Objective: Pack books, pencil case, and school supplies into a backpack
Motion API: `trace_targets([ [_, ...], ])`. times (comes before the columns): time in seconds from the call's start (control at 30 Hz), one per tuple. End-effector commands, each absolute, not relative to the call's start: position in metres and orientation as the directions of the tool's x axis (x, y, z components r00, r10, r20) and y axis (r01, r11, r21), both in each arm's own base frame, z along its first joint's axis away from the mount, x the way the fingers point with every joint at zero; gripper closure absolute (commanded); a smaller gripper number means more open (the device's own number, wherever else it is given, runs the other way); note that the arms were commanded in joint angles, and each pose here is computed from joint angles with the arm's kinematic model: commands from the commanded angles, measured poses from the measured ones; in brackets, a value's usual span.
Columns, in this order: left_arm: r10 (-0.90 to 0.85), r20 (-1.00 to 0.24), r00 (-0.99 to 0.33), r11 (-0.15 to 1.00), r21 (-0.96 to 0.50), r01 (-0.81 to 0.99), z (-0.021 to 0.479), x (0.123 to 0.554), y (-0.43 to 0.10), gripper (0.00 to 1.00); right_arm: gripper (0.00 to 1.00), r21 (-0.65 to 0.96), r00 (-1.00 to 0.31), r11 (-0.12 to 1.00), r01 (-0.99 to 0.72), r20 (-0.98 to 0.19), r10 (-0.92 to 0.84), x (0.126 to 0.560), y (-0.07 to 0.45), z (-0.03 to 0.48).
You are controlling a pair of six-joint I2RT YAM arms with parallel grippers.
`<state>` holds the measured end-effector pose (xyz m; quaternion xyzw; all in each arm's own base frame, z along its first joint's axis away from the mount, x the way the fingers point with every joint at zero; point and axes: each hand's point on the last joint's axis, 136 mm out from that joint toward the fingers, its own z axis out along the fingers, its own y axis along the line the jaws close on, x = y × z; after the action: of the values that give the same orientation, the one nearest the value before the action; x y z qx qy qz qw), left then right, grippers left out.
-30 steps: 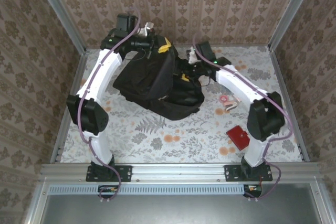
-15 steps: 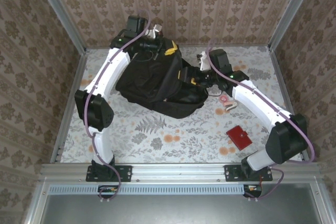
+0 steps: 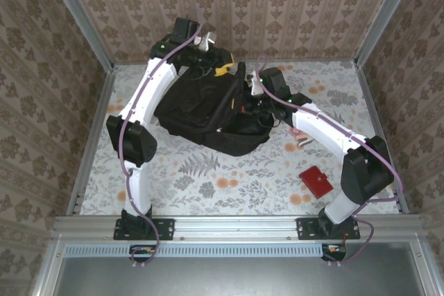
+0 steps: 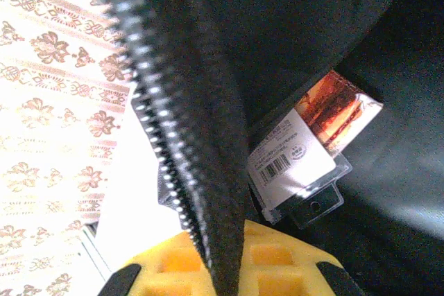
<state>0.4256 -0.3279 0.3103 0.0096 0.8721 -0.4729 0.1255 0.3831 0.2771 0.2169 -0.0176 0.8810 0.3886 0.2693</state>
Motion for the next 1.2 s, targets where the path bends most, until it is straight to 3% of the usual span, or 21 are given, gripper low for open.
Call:
trace_targets([
  [0.0,0.010,-0.322,-0.947,0.685,-0.688,0.241,0.303,0.399,-0.321,0.57,1.00,0.649,-0.824,0.707,-0.281,-0.540,0.168,0.381,0.276,0.234],
  [0.23,0.167,-0.350,-0.922,0.772,-0.536,0.343,0.281,0.366,-0.330,0.47,1.00,0.636,-0.811,0.705,-0.313,-0.566,0.150,0.375,0.277,0.244],
  [0.4,0.184,-0.374,-0.909,0.813,-0.462,0.355,0.277,0.365,-0.330,0.43,1.00,0.638,-0.811,0.699,-0.322,-0.567,0.143,0.373,0.282,0.247],
  [0.5,0.187,-0.399,-0.897,0.835,-0.417,0.360,0.277,0.369,-0.330,0.32,1.00,0.639,-0.810,0.694,-0.333,-0.570,0.137,0.370,0.286,0.250],
  [0.87,0.126,-0.353,-0.927,0.776,-0.547,0.314,0.268,0.384,-0.355,0.17,1.00,0.668,-0.787,0.633,-0.391,-0.599,0.147,0.366,0.298,0.257],
  [0.97,0.118,-0.371,-0.921,0.776,-0.545,0.318,0.275,0.385,-0.353,0.17,0.74,0.663,-0.765,0.626,-0.410,-0.624,0.160,0.366,0.296,0.260],
  [1.03,0.101,-0.385,-0.918,0.780,-0.542,0.313,0.278,0.387,-0.347,0.17,0.48,0.675,-0.762,0.611,-0.414,-0.624,0.173,0.366,0.295,0.261],
  [1.07,0.089,-0.390,-0.917,0.777,-0.548,0.308,0.281,0.387,-0.344,0.18,0.41,0.687,-0.765,0.593,-0.420,-0.620,0.177,0.367,0.297,0.262],
  [1.17,0.064,-0.392,-0.918,0.775,-0.560,0.293,0.284,0.387,-0.337,0.18,0.35,0.721,-0.765,0.532,-0.444,-0.614,0.194,0.365,0.302,0.262],
])
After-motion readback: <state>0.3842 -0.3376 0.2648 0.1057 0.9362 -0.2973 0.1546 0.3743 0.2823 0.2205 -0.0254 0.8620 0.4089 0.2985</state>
